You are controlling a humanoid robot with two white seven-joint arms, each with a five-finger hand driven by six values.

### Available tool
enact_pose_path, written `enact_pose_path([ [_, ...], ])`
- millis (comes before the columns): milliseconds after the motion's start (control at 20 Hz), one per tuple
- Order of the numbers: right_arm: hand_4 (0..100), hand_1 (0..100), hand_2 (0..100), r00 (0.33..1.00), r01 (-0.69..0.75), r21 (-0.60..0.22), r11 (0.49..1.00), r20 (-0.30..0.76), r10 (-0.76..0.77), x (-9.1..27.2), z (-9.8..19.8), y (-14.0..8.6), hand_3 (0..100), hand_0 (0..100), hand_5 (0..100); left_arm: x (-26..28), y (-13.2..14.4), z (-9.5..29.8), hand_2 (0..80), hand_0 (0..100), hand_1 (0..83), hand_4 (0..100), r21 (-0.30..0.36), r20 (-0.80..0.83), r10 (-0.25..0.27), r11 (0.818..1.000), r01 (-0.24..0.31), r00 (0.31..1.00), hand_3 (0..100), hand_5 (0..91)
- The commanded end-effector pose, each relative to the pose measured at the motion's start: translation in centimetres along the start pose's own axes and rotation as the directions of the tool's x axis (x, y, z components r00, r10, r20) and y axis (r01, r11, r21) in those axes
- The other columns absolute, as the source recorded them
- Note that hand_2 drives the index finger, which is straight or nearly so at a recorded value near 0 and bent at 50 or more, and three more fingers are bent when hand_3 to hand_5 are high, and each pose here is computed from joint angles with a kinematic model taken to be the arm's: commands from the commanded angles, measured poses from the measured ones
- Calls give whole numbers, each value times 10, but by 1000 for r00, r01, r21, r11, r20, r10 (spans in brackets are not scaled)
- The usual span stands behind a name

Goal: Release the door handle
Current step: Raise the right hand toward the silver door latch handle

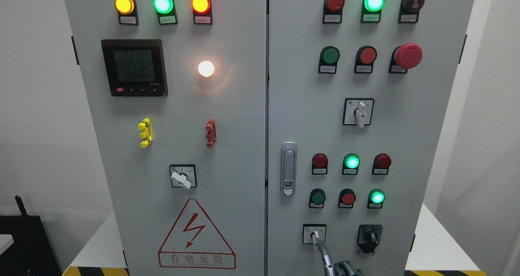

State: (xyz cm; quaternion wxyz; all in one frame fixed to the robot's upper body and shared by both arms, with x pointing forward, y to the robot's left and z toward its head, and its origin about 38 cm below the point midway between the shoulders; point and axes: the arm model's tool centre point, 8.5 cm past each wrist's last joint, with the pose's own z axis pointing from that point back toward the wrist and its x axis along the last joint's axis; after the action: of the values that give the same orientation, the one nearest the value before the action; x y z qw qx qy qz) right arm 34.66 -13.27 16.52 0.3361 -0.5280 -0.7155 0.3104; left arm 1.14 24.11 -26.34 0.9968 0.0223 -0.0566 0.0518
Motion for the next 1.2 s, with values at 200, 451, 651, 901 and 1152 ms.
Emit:
enact_pose_path([
  [200, 739, 189, 0, 999, 4, -52, 999, 47, -2, 14, -28, -5, 737, 348, 960, -9, 0, 1, 0, 120, 389, 0, -2, 0, 2, 1000, -2, 1000, 0, 0],
  [451, 759, 188, 0, 998, -7, -57, 998, 63, 11, 16, -45, -5, 763, 345, 965, -9, 0, 1, 0, 120, 389, 0, -2, 0, 2, 1000, -2, 1000, 0, 0],
  [651, 764, 188, 0, 997, -5, -60, 998, 79, 9, 22, -54, -3, 769, 344, 966, -9, 0, 1, 0, 120, 389, 0, -2, 0, 2, 1000, -2, 1000, 0, 0],
  [901, 770, 188, 0, 995, -8, -56, 998, 97, 13, 27, -66, -3, 776, 343, 966, -9, 0, 1, 0, 120, 389, 0, -2, 0, 2, 1000, -2, 1000, 0, 0],
  [1152, 776, 187, 0, 995, -19, -52, 998, 93, 24, 29, -76, -2, 785, 344, 967, -9, 0, 1, 0, 120, 389, 0, -2, 0, 2, 1000, -2, 1000, 0, 0],
])
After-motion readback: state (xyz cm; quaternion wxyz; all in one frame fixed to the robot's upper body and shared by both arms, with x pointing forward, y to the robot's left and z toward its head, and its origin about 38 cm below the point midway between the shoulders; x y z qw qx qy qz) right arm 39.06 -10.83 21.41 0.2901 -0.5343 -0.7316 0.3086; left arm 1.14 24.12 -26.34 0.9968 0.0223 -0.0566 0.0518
